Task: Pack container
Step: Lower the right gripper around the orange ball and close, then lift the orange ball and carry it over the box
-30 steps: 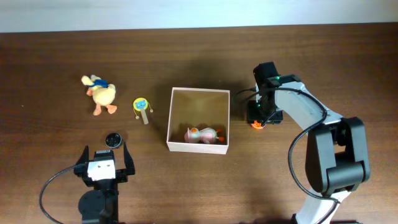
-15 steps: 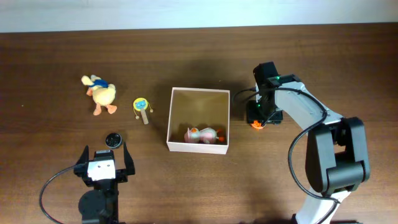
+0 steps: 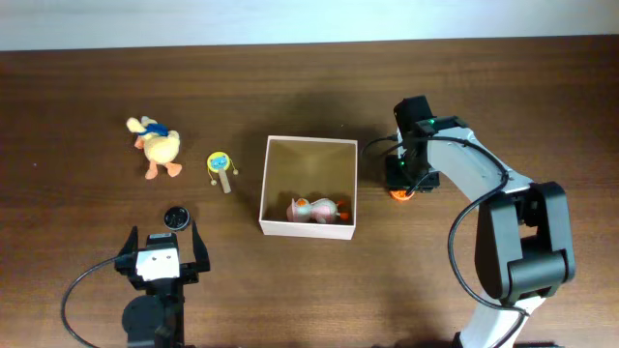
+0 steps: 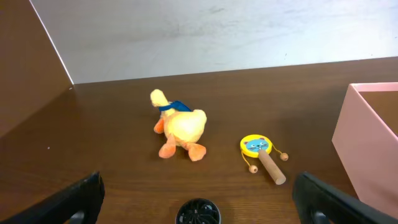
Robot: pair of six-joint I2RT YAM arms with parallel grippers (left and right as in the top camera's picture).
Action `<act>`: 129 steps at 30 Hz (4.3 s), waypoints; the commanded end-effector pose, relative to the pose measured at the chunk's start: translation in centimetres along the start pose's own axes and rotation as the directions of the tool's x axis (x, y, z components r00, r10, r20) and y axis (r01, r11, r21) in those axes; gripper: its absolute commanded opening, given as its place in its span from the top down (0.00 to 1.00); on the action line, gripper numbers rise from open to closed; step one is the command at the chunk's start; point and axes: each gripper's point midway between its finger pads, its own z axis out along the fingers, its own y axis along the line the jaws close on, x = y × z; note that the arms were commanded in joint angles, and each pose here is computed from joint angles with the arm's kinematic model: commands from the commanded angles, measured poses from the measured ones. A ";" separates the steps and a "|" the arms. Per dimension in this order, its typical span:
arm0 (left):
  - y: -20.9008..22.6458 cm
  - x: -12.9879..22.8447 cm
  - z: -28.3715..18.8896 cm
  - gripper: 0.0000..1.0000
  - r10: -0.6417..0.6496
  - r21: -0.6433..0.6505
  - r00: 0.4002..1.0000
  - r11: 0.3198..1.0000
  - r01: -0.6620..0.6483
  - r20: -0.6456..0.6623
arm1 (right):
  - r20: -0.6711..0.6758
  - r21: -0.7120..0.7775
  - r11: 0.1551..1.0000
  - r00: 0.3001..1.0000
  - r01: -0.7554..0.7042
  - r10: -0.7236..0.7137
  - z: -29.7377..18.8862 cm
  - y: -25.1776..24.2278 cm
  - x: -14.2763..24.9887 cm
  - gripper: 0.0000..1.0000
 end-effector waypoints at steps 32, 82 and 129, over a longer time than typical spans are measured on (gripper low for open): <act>-0.3 0.1 0.0 0.01 -0.005 0.013 1.000 1.000 0.005 0.004 | -0.037 -0.015 1.000 0.999 0.021 -0.022 0.8 0.4 0.8 0.48; -0.3 0.1 0.0 0.01 -0.005 0.013 1.000 1.000 0.005 0.004 | 0.278 -0.035 0.988 0.951 0.151 -0.135 -11.9 2.8 -10.1 0.69; -0.3 0.1 0.0 0.01 -0.005 0.013 1.000 1.000 0.005 0.004 | 0.081 -0.060 0.886 0.887 0.459 -0.454 -6.9 15.8 -3.2 0.71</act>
